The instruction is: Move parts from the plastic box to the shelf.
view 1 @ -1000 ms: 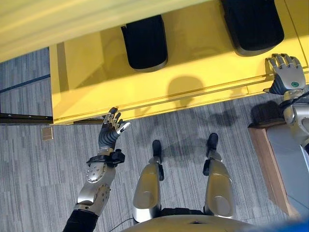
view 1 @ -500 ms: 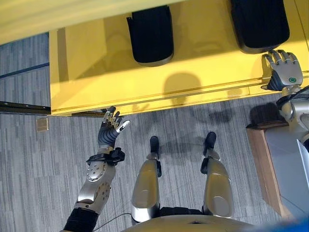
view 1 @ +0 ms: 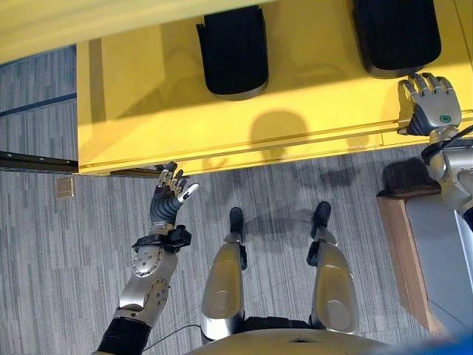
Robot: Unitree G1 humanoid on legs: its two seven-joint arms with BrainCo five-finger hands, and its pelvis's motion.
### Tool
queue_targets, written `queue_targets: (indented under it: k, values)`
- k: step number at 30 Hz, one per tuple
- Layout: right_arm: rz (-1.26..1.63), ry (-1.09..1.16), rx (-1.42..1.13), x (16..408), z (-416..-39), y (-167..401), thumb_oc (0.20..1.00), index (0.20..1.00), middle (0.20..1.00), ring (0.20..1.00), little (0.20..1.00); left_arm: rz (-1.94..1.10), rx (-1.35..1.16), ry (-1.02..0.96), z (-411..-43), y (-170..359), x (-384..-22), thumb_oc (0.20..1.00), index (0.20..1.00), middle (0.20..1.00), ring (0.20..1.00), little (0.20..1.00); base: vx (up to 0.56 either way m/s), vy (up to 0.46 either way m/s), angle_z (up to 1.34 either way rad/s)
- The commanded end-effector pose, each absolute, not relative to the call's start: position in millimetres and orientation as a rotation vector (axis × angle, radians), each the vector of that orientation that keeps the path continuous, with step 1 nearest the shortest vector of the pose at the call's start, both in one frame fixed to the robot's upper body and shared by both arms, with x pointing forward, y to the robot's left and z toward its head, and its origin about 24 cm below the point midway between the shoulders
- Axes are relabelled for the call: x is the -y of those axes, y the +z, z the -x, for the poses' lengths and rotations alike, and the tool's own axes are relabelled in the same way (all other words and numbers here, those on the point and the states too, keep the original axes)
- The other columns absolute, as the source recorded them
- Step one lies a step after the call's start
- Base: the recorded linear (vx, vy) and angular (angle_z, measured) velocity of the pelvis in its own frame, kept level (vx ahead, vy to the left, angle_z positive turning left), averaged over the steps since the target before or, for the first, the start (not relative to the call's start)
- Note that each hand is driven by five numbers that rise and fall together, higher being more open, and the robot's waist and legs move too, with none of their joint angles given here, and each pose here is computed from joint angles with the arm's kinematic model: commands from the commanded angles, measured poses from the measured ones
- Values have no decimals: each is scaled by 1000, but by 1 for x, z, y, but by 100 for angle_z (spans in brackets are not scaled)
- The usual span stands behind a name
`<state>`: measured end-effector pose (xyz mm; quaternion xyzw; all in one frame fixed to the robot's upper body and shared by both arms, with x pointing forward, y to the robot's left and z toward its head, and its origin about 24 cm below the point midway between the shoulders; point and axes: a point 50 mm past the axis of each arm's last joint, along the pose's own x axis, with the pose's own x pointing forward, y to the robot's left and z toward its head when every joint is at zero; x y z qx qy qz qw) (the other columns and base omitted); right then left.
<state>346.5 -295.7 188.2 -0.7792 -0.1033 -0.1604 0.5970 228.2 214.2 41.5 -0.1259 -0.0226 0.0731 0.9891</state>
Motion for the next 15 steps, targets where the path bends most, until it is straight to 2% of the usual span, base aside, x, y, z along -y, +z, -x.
queue_targets:
  k: [1, 11, 15]
  values:
    - [1773, -327, 343, 268, -362, 200, 1000, 1000, 1000, 1000, 1000, 205, 104, 153, -221, 55, -227, 1000, 1000, 1000, 1000, 1000, 0, 0, 0]
    - [1746, -335, 374, 264, -361, 205, 1000, 1000, 1000, 1000, 1000, 208, 104, 164, -220, 55, -229, 1000, 1000, 1000, 1000, 1000, 0, 0, 0]
    - [1630, -277, 324, 260, -347, 164, 1000, 1000, 1000, 1000, 1000, 212, 96, 187, -221, 52, -229, 1000, 1000, 1000, 1000, 1000, -5, -4, 5]
